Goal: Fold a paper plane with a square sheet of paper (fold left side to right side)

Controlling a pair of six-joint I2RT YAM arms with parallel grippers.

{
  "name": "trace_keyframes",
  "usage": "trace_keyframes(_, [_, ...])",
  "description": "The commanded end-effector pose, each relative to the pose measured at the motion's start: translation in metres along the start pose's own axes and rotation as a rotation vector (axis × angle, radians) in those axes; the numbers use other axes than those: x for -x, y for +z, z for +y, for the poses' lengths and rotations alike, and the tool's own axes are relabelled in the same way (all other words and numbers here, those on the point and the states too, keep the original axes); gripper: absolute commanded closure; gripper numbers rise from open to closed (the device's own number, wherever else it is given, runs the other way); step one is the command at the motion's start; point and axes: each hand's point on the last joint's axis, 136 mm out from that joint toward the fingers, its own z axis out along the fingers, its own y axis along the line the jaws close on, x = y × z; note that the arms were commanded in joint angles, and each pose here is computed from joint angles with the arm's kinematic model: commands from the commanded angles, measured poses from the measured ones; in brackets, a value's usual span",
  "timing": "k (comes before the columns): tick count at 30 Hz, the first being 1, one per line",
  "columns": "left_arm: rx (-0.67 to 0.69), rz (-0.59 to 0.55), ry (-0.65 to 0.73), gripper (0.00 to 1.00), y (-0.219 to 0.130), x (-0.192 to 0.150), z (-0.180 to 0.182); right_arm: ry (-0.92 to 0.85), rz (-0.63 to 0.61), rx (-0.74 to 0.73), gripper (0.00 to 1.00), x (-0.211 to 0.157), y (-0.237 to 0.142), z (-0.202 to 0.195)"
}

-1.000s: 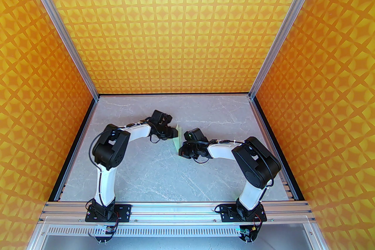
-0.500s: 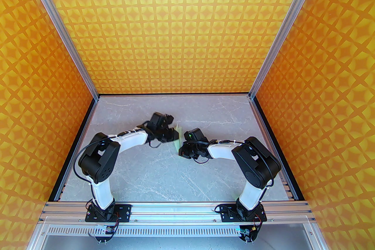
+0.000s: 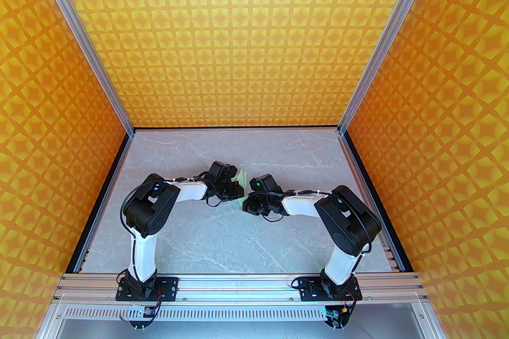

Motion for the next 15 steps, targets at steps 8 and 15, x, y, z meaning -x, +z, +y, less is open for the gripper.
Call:
trace_keyframes(8, [0.022,-0.037,0.035,0.87,-0.001,0.021,0.003,0.077,0.075,-0.138,0.99,-0.030,0.009,-0.045])
trace_keyframes(15, [0.045,-0.011,0.054,0.87,0.002,0.023,0.003,0.081,0.079,-0.150,0.99,-0.032,0.009,-0.049])
